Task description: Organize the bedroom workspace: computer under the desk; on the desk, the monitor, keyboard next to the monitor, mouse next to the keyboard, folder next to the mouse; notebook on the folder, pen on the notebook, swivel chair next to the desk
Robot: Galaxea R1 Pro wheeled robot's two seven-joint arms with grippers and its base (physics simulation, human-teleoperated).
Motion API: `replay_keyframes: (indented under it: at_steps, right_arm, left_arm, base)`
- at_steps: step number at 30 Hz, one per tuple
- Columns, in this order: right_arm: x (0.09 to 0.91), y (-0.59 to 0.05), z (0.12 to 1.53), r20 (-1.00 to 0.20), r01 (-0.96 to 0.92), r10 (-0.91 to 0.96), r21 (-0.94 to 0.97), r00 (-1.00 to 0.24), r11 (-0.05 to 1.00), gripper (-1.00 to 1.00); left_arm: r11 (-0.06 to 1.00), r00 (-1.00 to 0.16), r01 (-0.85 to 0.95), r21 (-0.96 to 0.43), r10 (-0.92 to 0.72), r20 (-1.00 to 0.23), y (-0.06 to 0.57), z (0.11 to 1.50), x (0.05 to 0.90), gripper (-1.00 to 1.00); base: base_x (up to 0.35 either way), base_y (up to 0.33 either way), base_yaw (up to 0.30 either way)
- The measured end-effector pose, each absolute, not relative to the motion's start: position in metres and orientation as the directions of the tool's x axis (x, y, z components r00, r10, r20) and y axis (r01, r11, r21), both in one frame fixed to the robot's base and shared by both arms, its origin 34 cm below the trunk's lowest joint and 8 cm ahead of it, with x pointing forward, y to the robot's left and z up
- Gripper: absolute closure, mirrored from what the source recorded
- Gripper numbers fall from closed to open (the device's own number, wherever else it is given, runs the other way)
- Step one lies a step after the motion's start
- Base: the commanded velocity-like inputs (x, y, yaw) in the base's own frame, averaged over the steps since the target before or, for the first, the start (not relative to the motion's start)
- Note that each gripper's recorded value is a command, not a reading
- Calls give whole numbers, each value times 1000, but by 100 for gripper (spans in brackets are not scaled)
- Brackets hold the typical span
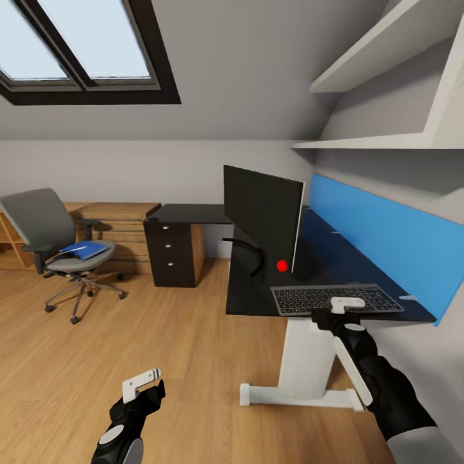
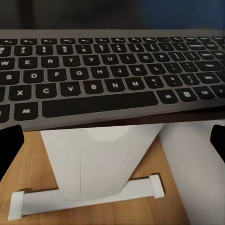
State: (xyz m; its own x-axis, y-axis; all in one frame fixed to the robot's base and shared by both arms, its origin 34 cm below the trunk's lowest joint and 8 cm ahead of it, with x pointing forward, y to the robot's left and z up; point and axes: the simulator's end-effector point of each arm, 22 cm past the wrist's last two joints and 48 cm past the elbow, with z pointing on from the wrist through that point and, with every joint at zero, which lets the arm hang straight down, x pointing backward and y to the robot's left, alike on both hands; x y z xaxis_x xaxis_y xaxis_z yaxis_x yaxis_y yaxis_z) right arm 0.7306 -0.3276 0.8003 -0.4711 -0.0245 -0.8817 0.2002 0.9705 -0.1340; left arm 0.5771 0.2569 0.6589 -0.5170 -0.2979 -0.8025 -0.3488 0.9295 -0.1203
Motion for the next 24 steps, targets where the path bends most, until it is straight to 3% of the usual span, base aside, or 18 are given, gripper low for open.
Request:
replay_keyframes:
  at_steps: [13,24]
  right_arm:
    - [734,-337,812,-907,223,-18,-123,-421,967,-100]
    - [724,-355,831,-965,251,-32,-99,-259,963,-100]
  left_arm:
    - [929,-517,-352,-117,-297,-803,258,659,577,-100]
    - [928,-514,-352,-120,-298,-804,258,660,577,-100]
  base:
    - [3,-4,0]
    - [250,-5,0]
